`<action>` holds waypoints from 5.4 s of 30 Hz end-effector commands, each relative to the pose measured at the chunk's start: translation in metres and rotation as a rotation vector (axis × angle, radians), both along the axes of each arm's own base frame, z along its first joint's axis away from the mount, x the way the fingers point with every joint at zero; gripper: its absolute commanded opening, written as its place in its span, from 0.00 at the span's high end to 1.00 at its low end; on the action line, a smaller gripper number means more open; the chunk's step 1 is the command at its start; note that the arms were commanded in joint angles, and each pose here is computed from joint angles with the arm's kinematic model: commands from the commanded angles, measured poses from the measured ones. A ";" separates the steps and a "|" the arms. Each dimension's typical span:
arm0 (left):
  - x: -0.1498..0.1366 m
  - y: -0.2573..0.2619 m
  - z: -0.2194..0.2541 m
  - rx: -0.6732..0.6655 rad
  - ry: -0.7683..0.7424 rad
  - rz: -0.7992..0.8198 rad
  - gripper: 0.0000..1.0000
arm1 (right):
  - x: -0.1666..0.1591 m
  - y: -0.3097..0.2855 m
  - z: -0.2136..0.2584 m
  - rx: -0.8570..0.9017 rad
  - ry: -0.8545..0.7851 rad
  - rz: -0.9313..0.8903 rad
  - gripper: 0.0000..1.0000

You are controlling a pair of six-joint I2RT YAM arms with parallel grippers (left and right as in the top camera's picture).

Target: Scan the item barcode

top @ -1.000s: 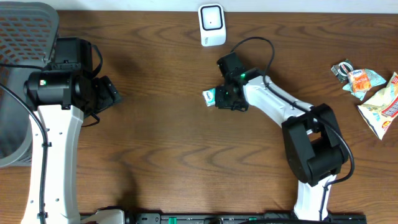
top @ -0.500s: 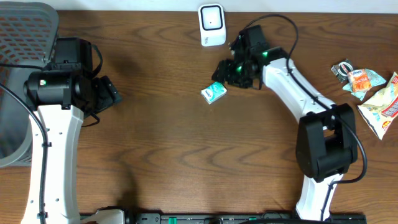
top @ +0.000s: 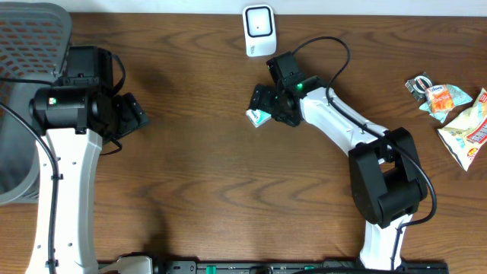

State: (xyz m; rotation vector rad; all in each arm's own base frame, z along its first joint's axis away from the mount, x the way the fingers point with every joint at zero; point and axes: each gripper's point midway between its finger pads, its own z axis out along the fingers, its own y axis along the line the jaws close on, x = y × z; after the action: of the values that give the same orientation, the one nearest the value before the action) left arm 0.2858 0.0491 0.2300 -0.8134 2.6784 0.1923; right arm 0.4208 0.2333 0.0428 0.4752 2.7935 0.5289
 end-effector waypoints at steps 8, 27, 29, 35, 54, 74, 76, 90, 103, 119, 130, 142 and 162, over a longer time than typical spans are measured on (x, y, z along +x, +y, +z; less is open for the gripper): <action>0.000 0.003 0.000 0.007 0.002 0.015 0.02 | -0.006 -0.005 -0.024 0.026 0.027 -0.141 0.19; 0.000 0.003 0.000 0.007 0.002 0.015 0.02 | -0.014 0.001 -0.044 0.055 -0.011 -0.075 0.72; 0.000 0.003 0.000 0.007 0.002 0.015 0.02 | -0.014 0.006 -0.041 0.057 -0.033 -0.002 0.83; 0.000 0.003 0.000 0.007 0.002 0.015 0.02 | -0.011 0.005 -0.028 0.064 -0.079 0.105 0.93; 0.000 0.003 0.000 0.007 0.002 0.015 0.02 | -0.048 0.035 0.040 0.144 -0.377 0.861 0.99; 0.000 0.003 0.000 0.007 0.002 0.015 0.02 | -0.046 0.001 0.017 -0.044 -0.281 0.803 0.30; 0.000 0.003 0.000 0.007 0.002 0.015 0.02 | -0.045 0.001 0.017 -0.044 -0.286 0.803 0.23; 0.000 0.003 0.000 0.007 0.002 0.015 0.02 | -0.027 -0.002 0.034 0.039 -0.280 0.588 0.01; 0.000 0.003 0.000 0.007 0.003 0.015 0.02 | -0.041 -0.011 0.077 0.209 -0.280 0.586 0.01; 0.000 0.003 0.000 0.007 0.002 0.015 0.02 | -0.035 -0.046 0.043 0.068 -0.142 0.268 0.01; 0.000 0.003 0.000 0.007 0.002 0.015 0.03 | -0.041 -0.035 0.040 0.069 -0.147 0.301 0.01; 0.000 0.003 0.000 0.007 0.002 0.015 0.02 | -0.040 -0.037 0.039 0.056 -0.149 0.294 0.01; 0.000 0.003 0.000 0.007 0.002 0.015 0.02 | -0.041 -0.022 0.039 0.063 -0.169 0.327 0.30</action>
State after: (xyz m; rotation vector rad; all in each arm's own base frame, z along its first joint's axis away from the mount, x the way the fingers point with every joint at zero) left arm 0.2857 0.0490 0.2300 -0.8124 2.6791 0.1924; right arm 0.3840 0.2017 0.0833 0.0126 2.7063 0.6857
